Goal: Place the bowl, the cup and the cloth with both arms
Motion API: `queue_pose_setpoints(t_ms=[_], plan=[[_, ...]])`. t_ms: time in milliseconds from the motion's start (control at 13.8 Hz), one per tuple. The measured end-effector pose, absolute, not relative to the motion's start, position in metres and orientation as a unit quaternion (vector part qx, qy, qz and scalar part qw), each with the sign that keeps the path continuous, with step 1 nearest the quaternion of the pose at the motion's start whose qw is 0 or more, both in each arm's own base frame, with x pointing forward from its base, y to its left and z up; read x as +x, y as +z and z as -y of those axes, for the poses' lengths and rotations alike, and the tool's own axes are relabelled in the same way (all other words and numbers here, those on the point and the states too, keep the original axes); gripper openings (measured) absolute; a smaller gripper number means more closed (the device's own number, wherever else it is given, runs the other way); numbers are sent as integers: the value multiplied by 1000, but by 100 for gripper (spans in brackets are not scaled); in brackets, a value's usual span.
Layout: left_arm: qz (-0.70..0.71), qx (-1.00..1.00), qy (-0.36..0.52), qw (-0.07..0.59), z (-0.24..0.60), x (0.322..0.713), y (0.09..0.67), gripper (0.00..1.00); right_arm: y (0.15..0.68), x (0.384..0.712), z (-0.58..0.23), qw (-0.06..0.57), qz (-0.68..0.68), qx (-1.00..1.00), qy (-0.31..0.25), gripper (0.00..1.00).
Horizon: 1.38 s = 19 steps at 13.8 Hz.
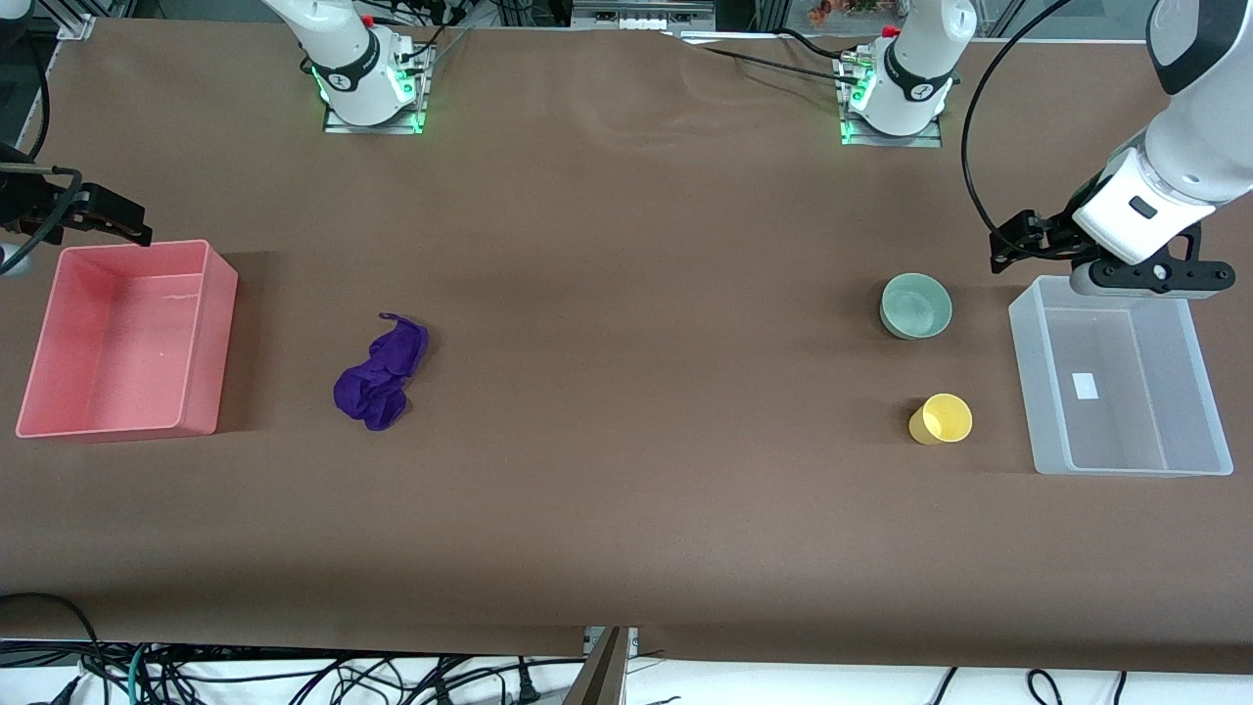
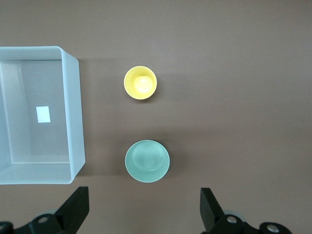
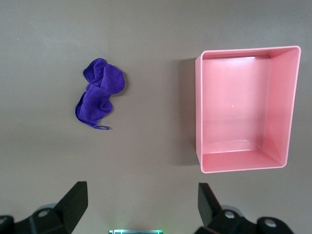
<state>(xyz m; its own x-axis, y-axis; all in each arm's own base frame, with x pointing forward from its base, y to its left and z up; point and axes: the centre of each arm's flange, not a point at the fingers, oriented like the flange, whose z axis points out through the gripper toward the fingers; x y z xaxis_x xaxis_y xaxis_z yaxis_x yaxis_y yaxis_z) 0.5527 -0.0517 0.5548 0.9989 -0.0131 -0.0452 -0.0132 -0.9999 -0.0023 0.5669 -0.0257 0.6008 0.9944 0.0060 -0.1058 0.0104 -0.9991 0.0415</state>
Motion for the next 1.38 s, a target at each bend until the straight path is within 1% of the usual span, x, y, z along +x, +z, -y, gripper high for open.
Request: queue_pose_setpoints(t_ms=[1378], plan=[[-9, -1000, 29, 2, 55, 551, 554, 100, 601, 567, 26, 21, -4, 998, -53, 100]])
